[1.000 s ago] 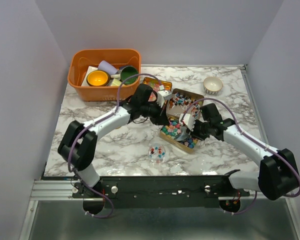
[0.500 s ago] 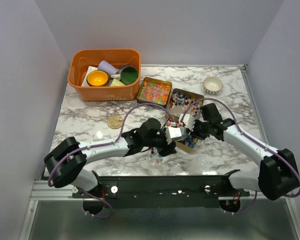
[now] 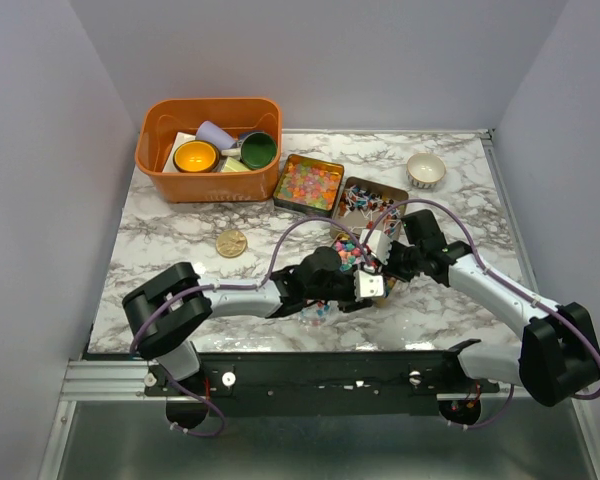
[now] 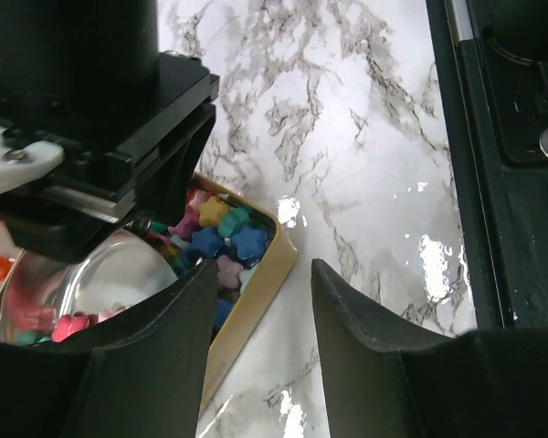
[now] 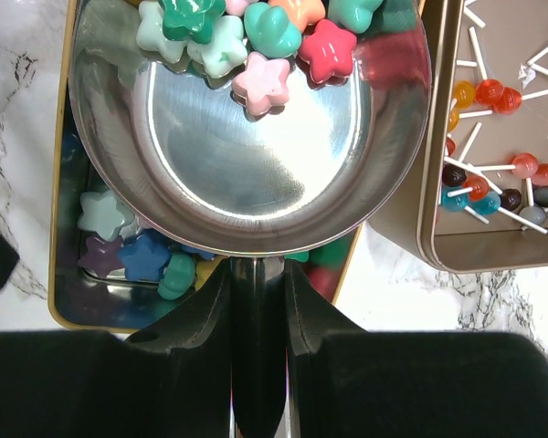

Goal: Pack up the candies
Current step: Adjust the storage box at the center of the board.

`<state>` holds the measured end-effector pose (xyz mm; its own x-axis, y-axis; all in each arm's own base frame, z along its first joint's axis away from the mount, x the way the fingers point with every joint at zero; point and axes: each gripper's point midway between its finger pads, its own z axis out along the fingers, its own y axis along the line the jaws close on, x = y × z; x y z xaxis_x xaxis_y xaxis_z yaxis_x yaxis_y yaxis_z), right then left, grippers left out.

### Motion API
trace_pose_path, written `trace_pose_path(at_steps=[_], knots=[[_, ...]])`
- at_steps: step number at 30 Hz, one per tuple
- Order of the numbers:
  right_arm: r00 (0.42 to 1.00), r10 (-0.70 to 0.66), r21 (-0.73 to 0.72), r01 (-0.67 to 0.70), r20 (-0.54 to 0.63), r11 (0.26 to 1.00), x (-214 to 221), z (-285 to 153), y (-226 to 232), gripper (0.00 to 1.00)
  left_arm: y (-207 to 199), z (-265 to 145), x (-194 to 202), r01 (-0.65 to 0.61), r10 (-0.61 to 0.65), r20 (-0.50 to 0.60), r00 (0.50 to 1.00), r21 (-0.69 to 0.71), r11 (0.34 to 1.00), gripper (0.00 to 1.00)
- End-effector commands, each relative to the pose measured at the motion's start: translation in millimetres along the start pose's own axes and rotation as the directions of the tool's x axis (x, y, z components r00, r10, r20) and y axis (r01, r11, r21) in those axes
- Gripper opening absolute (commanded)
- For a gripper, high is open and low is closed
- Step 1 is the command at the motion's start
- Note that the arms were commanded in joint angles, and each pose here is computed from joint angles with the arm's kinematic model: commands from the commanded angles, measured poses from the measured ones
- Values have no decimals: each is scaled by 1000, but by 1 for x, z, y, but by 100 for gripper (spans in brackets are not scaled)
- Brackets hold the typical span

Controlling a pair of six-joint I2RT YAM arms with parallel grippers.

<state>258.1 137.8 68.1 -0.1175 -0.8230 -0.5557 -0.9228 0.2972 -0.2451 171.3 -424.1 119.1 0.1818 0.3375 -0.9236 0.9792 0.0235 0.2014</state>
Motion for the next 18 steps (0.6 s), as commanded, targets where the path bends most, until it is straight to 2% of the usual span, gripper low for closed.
trace_pose_path(at_steps=[1,5,11,18], knots=[[999,14,24,-15,47,1000,-12,1,-6,1,-6,17,-18,-49,47,75,996,23,999,56],[999,24,19,-25,49,1000,-13,4,-7,1,-8,24,-16,-49,47,75,996,29,998,55],[998,36,12,-36,55,999,-17,6,-10,1,-13,36,7,-31,31,16,999,59,998,53],[998,40,14,-41,55,999,-22,4,-14,1,-15,44,31,1,0,-33,999,28,1000,38]])
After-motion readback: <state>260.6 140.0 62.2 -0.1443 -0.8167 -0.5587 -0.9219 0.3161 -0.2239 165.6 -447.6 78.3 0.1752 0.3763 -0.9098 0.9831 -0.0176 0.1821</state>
